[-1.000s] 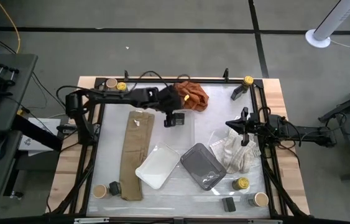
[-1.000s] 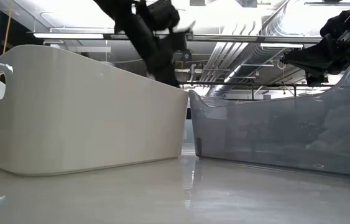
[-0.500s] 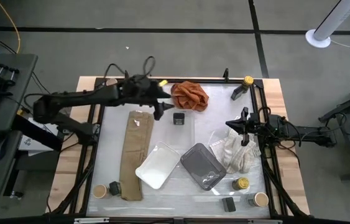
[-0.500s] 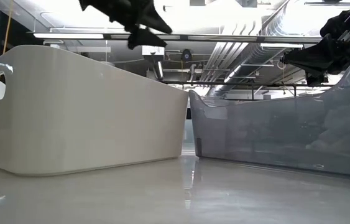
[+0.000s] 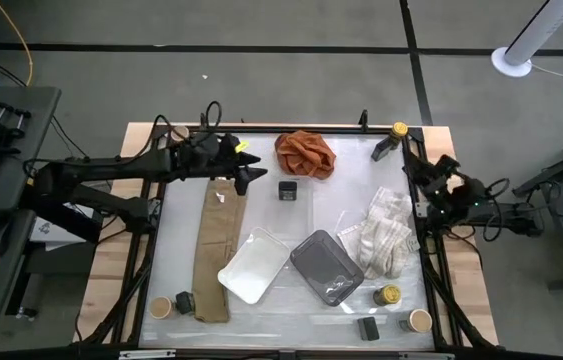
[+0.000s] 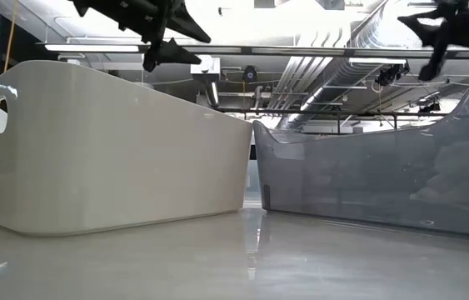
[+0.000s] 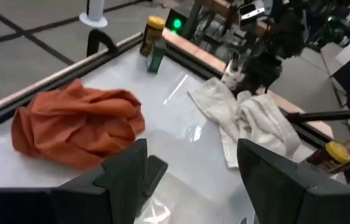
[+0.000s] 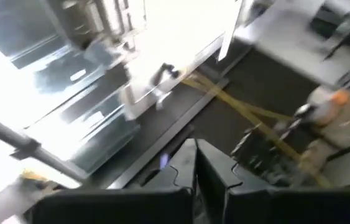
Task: Sort spices by type
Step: Put the green seasoning can into the transparent bin
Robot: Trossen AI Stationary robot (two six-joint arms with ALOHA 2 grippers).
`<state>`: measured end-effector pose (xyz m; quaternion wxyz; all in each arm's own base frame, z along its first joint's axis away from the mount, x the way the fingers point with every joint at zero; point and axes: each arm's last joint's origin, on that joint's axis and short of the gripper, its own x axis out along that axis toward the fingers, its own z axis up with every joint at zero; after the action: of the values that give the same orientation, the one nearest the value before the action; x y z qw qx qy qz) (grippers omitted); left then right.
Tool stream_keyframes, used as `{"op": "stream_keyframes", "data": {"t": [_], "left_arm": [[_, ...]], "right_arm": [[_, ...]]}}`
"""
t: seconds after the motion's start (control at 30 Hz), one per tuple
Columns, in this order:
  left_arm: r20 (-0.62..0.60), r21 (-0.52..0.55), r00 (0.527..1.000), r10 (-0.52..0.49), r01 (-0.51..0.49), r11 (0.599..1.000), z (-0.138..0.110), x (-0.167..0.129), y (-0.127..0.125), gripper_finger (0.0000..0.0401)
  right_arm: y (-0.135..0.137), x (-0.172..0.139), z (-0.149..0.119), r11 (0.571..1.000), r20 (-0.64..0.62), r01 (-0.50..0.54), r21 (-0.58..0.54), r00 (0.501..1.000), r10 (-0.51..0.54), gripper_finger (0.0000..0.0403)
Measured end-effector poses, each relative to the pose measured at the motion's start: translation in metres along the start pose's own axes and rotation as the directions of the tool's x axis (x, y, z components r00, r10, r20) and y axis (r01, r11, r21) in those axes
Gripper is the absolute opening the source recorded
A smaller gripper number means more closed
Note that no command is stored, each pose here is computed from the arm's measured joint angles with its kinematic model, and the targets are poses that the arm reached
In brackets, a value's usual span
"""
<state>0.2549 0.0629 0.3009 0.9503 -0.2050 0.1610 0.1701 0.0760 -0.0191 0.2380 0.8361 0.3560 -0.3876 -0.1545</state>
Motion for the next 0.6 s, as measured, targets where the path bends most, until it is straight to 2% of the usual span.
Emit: {"op": "stream_keyframes", "data": {"t": [0.07, 0.17, 0.27, 0.33, 0.43, 0.5, 0.6], "left_arm": [[0.006, 0.001, 1.000, 0.010, -0.010, 1.000, 0.001, 0.000, 0.003, 0.0236], [0.038, -0.013, 0.999, 0.028, -0.028, 1.000, 0.006, 0.000, 0.009, 0.0236], [0.083, -0.026, 0.996, 0.021, -0.019, 0.999, 0.013, 0.000, 0.015, 0.0236], [0.095, -0.039, 0.995, -0.003, 0.007, 0.999, 0.016, -0.001, 0.017, 0.0236], [0.086, -0.059, 0.995, -0.055, 0.060, 0.996, 0.018, -0.005, 0.019, 0.0236], [0.050, -0.061, 0.996, -0.078, 0.081, 0.995, 0.017, -0.010, 0.019, 0.0236], [-0.002, -0.035, 0.997, -0.078, 0.078, 0.996, 0.013, -0.019, 0.019, 0.0236]], "right_arm": [[0.007, 0.010, -0.001, 1.000, -0.053, -0.013, 0.003, 0.999, 0.013, 0.0004], [0.019, 0.034, -0.004, 0.996, -0.129, 0.017, -0.087, 0.991, -0.028, 0.0004], [0.025, 0.062, -0.008, 0.959, -0.183, 0.147, -0.243, 0.964, -0.195, 0.0004], [0.023, 0.081, -0.011, 0.878, -0.183, 0.297, -0.374, 0.905, -0.384, 0.0004], [0.016, 0.104, -0.012, 0.671, -0.124, 0.485, -0.561, 0.753, -0.647, 0.0004], [0.011, 0.120, -0.011, 0.556, -0.079, 0.556, -0.618, 0.659, -0.748, 0.0004], [0.001, 0.138, -0.010, 0.420, -0.060, 0.620, -0.663, 0.515, -0.855, 0.0005]]}}
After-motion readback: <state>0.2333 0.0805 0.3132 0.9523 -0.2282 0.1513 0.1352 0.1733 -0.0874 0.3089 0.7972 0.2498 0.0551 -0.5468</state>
